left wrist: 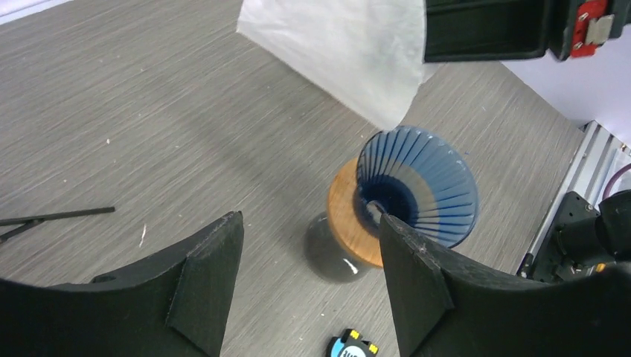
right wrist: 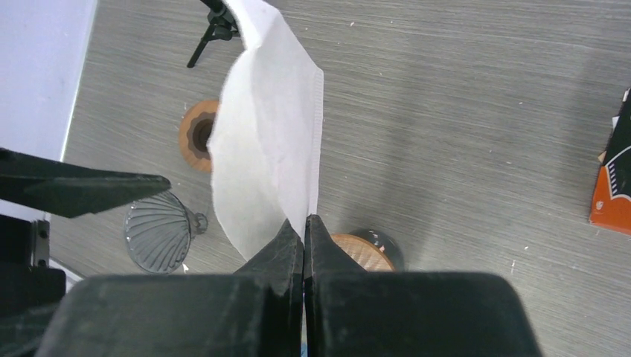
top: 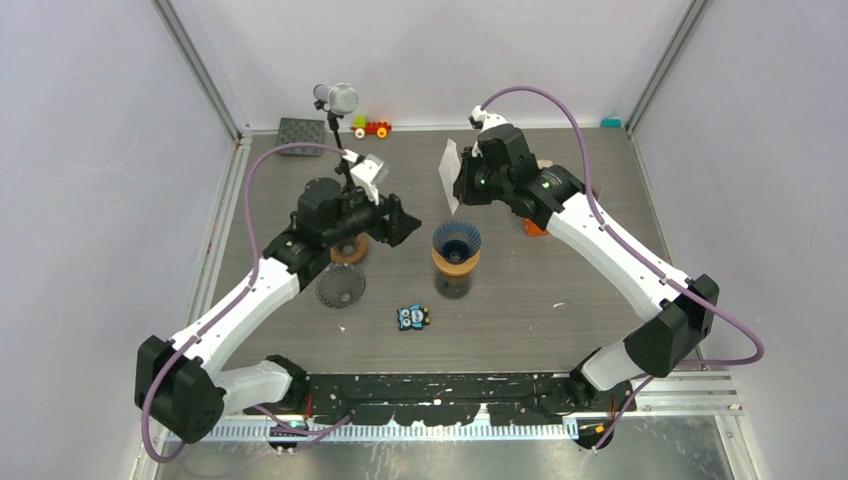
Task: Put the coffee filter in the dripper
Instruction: Place the coffee filter in the coffee dripper.
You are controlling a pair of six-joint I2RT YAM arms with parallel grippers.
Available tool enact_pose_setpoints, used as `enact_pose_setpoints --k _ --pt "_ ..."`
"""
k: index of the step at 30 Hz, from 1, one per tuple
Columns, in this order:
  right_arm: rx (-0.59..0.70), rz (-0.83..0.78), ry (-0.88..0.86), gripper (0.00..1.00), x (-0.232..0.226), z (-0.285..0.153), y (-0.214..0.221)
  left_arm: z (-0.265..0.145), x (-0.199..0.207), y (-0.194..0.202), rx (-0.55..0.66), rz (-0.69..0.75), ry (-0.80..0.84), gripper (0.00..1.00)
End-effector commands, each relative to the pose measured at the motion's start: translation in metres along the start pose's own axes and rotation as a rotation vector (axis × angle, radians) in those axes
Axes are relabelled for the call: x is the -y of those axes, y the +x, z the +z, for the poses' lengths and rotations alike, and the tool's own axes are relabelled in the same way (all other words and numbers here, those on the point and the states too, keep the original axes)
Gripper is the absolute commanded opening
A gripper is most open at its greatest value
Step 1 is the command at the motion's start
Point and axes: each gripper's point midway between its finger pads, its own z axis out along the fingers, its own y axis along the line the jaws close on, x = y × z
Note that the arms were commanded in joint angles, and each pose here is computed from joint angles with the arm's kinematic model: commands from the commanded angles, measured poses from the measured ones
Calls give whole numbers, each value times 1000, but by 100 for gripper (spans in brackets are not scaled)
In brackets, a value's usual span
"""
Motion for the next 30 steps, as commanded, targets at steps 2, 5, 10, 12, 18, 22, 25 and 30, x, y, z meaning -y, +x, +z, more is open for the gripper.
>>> enact_pose_setpoints --k 2,5,10,12,18,22,25,30 --pt "77 92 -22 1 -8 -14 -18 10 27 -20 -42 96 -9 69" --pt "93 126 -26 1 -7 -17 -18 21 38 -25 -69 143 -5 69" --pt "116 173 -15 1 1 -20 -21 39 51 -36 -104 195 -19 70" --pt "123 202 -21 0 6 -23 -22 46 56 -39 -117 219 -24 70" --pt "136 267 -39 0 17 -32 -25 61 65 -43 -143 269 -42 70" --pt "147 287 -27 0 24 -33 -28 71 69 -48 -152 312 -31 70" --pt "137 297 -56 0 22 -35 -27 74 74 -51 -155 325 -10 72" --pt "137 315 -63 0 24 -36 -29 79 80 -60 -158 326 -4 72"
